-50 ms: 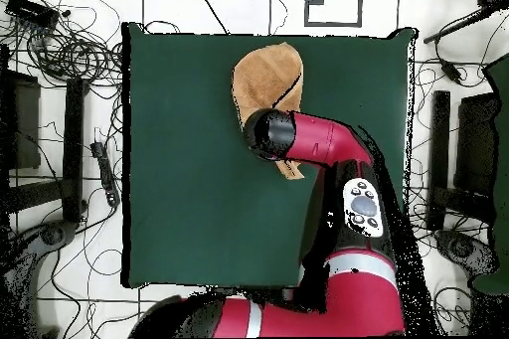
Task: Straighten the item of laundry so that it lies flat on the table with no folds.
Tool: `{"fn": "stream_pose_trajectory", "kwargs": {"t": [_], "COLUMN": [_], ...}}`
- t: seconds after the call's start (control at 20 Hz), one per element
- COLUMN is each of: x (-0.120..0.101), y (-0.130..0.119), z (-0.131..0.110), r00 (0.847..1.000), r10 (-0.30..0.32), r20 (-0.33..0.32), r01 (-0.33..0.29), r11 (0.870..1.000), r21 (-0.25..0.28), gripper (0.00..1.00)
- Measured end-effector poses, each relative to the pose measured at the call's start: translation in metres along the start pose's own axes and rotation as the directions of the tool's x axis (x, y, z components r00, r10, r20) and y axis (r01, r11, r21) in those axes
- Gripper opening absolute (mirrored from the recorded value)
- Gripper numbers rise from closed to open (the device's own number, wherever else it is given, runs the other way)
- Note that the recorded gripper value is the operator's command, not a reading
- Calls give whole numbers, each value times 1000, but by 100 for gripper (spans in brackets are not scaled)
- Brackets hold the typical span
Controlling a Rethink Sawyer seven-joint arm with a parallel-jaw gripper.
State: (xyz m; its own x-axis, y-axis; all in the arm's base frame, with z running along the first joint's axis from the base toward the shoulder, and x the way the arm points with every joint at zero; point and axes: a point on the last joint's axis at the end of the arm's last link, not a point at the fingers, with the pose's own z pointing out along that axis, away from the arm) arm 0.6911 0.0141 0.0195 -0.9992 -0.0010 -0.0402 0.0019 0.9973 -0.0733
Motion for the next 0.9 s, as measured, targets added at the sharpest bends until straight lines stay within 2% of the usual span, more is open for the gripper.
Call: {"fn": "stream_pose_trajectory", "kwargs": {"t": [0.45, 0.7, 0.75, 0.9], "x": [-1, 4, 9, 8], "y": [-3, -2, 0, 1], "z": [8, 31, 49, 62], "r00": [1000, 999, 999, 999], "r10": [3, 2, -1, -1], "r20": [31, 44, 38, 38], "r01": [-3, -2, 0, 0], "r11": [1000, 1000, 1000, 1000], "r21": [6, 9, 9, 9], "gripper": [0, 0, 0, 0]}}
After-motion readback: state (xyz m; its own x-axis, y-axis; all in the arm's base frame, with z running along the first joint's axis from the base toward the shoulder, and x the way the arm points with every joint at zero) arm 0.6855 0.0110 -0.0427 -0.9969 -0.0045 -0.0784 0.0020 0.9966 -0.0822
